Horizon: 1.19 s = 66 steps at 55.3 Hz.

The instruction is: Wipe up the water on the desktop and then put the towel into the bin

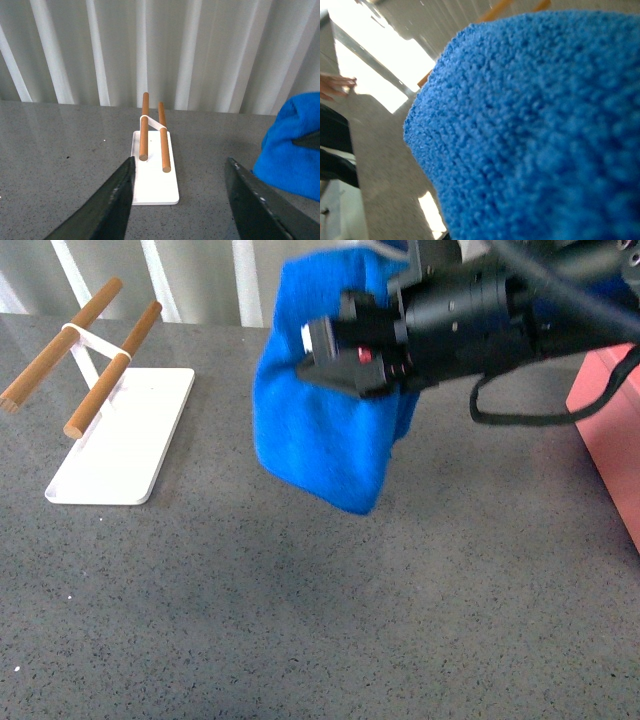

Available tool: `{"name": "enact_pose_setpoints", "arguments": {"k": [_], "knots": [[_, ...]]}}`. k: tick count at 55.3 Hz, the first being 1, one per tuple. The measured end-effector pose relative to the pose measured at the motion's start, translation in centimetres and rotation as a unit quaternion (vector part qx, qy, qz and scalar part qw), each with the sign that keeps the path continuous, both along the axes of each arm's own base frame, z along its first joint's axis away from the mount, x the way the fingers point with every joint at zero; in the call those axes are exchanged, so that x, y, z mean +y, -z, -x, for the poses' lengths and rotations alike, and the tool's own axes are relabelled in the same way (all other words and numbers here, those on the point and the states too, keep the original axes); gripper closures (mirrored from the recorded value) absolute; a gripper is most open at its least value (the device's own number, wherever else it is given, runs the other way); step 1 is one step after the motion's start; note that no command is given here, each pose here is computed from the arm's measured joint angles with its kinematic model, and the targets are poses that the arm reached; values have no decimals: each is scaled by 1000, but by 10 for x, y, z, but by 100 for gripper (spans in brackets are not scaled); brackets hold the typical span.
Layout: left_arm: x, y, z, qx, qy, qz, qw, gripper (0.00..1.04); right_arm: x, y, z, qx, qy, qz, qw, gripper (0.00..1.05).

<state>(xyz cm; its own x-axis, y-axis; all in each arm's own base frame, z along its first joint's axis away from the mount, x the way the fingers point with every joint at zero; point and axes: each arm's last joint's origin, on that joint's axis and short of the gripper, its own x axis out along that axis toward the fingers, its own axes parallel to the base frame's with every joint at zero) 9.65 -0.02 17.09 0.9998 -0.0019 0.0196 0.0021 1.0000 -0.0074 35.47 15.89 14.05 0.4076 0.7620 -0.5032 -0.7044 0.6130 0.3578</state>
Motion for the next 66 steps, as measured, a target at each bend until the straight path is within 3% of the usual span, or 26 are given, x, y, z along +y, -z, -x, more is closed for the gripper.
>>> {"name": "enact_pose_setpoints", "arguments": {"k": [5, 11, 24, 27, 39, 49, 57, 66], "knots": [[0, 0, 0, 0, 0, 0, 1000, 29, -7, 20, -2, 23, 5, 103, 994, 99], [0, 0, 0, 0, 0, 0, 1000, 6, -30, 44, -3, 57, -17, 253, 966, 99], [0, 0, 0, 0, 0, -1, 1000, 7, -74, 67, -4, 33, -48, 480, 875, 99], [0, 0, 0, 0, 0, -1, 1000, 7, -79, 72, -5, 32, -52, 498, 865, 99], [0, 0, 0, 0, 0, -1, 1000, 7, -90, 85, -27, 34, -40, 515, 856, 99], [0, 0, 0, 0, 0, -1, 1000, 7, -86, 88, -48, 21, -13, 513, 858, 99], [0, 0, 0, 0, 0, -1, 1000, 7, -76, 89, -63, 11, 12, 517, 856, 99], [0, 0, 0, 0, 0, -1, 1000, 7, -44, 86, -80, -15, 26, 500, 866, 99]]}}
